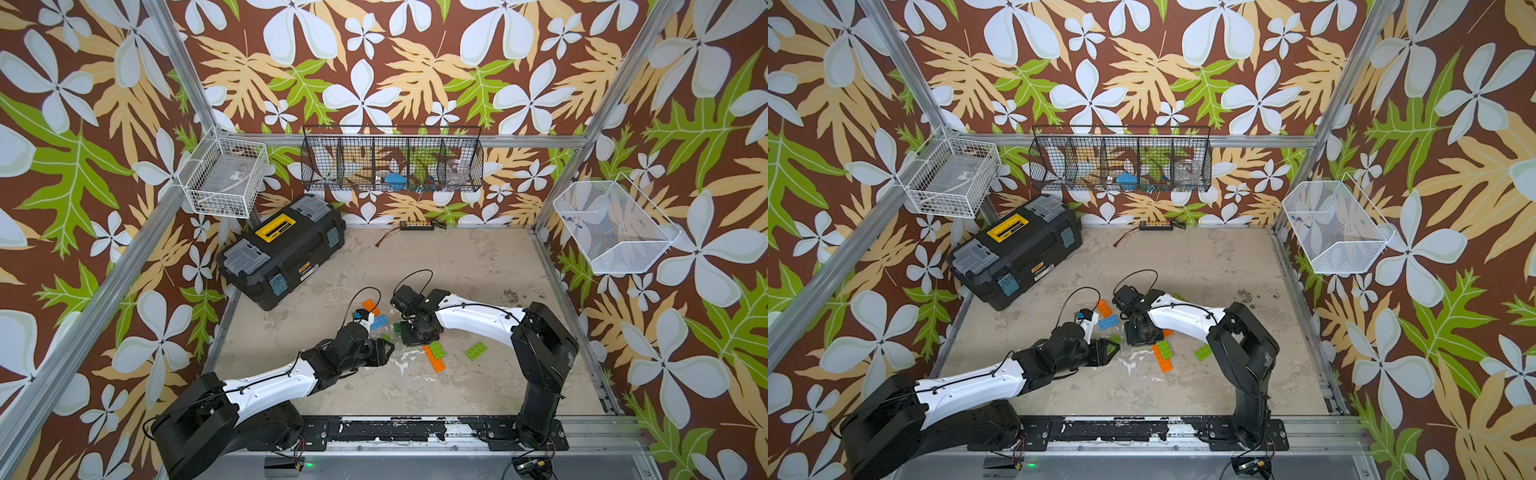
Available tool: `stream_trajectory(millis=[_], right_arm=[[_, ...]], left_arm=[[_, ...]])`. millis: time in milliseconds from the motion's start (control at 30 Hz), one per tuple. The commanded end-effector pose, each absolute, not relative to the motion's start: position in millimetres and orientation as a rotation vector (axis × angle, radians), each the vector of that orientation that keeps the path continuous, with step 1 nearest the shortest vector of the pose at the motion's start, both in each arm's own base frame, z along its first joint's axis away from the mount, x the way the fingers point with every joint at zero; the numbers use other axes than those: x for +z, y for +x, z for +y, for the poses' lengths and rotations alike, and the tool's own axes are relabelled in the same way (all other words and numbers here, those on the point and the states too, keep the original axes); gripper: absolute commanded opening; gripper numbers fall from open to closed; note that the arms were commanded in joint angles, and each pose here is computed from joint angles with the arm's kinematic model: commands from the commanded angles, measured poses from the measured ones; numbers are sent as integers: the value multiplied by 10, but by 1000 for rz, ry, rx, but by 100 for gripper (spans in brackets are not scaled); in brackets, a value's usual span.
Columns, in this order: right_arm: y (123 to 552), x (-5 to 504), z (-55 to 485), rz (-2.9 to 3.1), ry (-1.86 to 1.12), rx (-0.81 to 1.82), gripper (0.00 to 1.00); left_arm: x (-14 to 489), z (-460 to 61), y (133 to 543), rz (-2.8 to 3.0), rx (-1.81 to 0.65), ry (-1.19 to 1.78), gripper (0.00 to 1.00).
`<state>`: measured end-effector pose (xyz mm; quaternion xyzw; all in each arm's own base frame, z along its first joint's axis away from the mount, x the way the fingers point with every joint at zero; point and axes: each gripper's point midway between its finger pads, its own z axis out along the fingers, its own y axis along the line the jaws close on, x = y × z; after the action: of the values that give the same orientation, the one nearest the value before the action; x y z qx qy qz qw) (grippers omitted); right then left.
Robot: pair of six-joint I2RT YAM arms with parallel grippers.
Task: Assemble a small pinwheel with lego
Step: Pick up the lego brick from the center of the board.
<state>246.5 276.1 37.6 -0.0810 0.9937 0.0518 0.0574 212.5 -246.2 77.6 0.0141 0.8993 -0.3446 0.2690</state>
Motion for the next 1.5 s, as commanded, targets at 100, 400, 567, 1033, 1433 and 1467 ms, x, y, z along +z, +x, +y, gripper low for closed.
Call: stream_trajectory(millis=[100, 400, 567, 1033, 1433, 1467], right_arm=[[2474, 345, 2662, 3013, -235, 72, 19], [2488, 248, 2641, 3020, -243, 35, 18], [2502, 218, 2656, 3021, -247, 33, 18], [2513, 302, 2665, 3007, -318, 32, 13], [2519, 560, 2637, 2938, -518, 55, 11], [2517, 549, 2631, 2935, -543, 45, 11]], left_arm=[[818, -2485, 2149, 2406, -939, 53, 59], [824, -2483, 2149, 2405, -937, 55, 59], [822, -2484, 2153, 2408, -930, 60, 59], [830, -2460, 2160, 2407, -918, 54, 59], [827, -2490, 2156, 2418, -911, 88, 60], [830, -2489, 2159, 2417, -909, 89, 60]])
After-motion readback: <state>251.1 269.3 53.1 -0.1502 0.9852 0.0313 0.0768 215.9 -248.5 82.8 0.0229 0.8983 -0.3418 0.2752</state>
